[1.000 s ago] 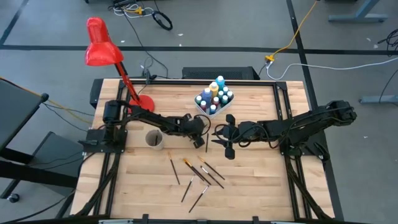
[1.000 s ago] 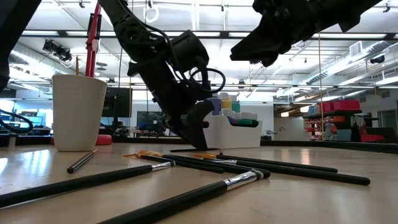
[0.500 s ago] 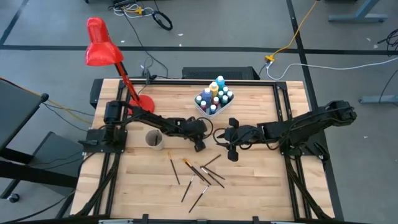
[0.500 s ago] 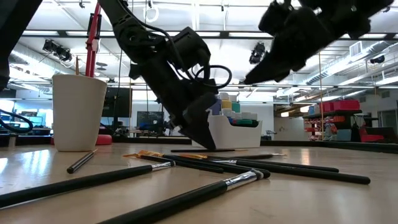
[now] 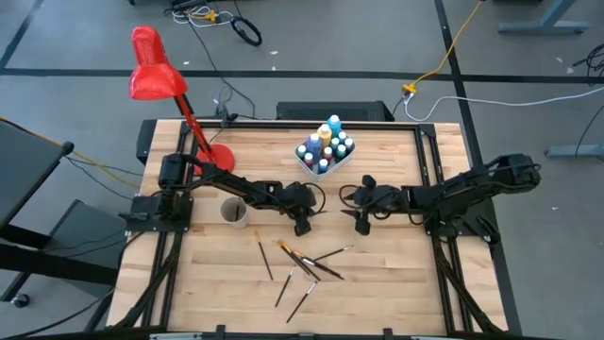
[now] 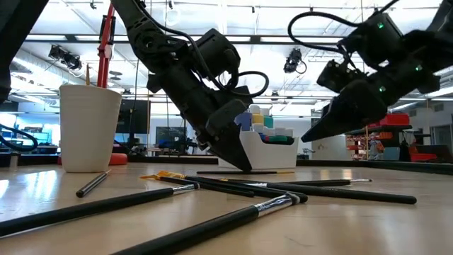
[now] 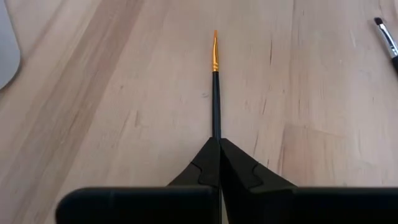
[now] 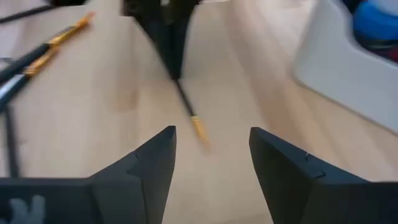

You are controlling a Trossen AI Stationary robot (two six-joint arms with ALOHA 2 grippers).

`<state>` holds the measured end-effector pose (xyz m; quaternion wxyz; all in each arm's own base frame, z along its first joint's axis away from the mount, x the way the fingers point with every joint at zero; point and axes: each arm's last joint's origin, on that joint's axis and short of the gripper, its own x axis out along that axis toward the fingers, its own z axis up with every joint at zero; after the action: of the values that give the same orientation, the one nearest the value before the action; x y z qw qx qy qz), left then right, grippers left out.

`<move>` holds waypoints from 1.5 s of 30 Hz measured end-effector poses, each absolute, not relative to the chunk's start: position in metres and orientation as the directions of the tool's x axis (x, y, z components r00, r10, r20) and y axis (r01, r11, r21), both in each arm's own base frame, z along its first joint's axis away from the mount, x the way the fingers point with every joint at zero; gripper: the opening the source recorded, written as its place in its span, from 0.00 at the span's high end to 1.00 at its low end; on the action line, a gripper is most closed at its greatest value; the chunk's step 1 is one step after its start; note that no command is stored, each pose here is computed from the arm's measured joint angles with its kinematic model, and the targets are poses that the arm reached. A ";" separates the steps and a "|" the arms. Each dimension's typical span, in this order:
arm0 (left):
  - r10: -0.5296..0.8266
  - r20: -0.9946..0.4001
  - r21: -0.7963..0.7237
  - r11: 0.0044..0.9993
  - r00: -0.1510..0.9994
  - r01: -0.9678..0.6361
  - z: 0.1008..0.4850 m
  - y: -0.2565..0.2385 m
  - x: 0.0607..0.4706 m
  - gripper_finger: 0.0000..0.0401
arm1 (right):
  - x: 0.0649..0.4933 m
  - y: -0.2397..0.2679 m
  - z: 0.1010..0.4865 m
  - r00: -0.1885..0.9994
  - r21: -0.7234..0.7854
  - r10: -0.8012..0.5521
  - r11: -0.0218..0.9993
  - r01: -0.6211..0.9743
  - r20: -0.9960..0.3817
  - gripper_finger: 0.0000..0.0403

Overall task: Pick & Place Paint Supplies
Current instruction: Put the gold paint brush into the white cup

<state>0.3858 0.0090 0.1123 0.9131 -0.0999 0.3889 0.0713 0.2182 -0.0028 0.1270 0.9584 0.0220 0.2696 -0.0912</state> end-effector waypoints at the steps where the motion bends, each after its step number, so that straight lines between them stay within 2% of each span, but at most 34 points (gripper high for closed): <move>1: 0.054 -0.723 -0.127 0.970 0.689 -0.208 0.112 0.009 0.386 0.99 | 0.219 -0.003 0.125 0.844 0.012 -0.139 0.985 0.169 -0.519 0.49; 8: 0.054 -0.718 -0.129 0.969 0.693 -0.209 0.113 0.009 0.386 0.99 | 0.233 -0.003 0.099 0.858 -0.009 -0.112 0.992 0.124 -0.502 0.52; 13: 0.047 -0.716 -0.134 0.970 0.697 -0.203 0.113 0.009 0.387 0.98 | 0.242 -0.007 0.076 0.825 -0.027 -0.125 0.991 0.132 -0.551 0.52; 21: 0.047 -0.712 -0.128 0.972 0.700 -0.195 0.114 0.009 0.387 0.98 | 0.259 -0.017 0.070 0.824 -0.035 -0.113 0.993 0.112 -0.556 0.54; 31: 0.050 -0.715 -0.113 0.976 0.698 -0.185 0.114 0.009 0.387 0.98 | 0.256 -0.017 0.067 0.790 -0.006 -0.108 0.991 0.132 -0.603 0.76; 40: 0.087 -0.758 -0.088 0.968 0.646 -0.233 0.113 0.010 0.382 0.98 | 0.255 -0.017 0.067 0.788 -0.040 -0.105 0.994 0.101 -0.607 0.85; 45: 0.092 -0.735 -0.090 0.969 0.672 -0.231 0.114 0.010 0.384 0.98 | 0.255 -0.016 0.067 0.794 -0.068 -0.080 0.997 0.049 -0.602 0.96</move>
<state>0.3843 0.0098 0.1137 0.9100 -0.0881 0.3953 0.0889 0.2548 -0.0165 0.0672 0.9469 -0.0242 0.3188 -0.0339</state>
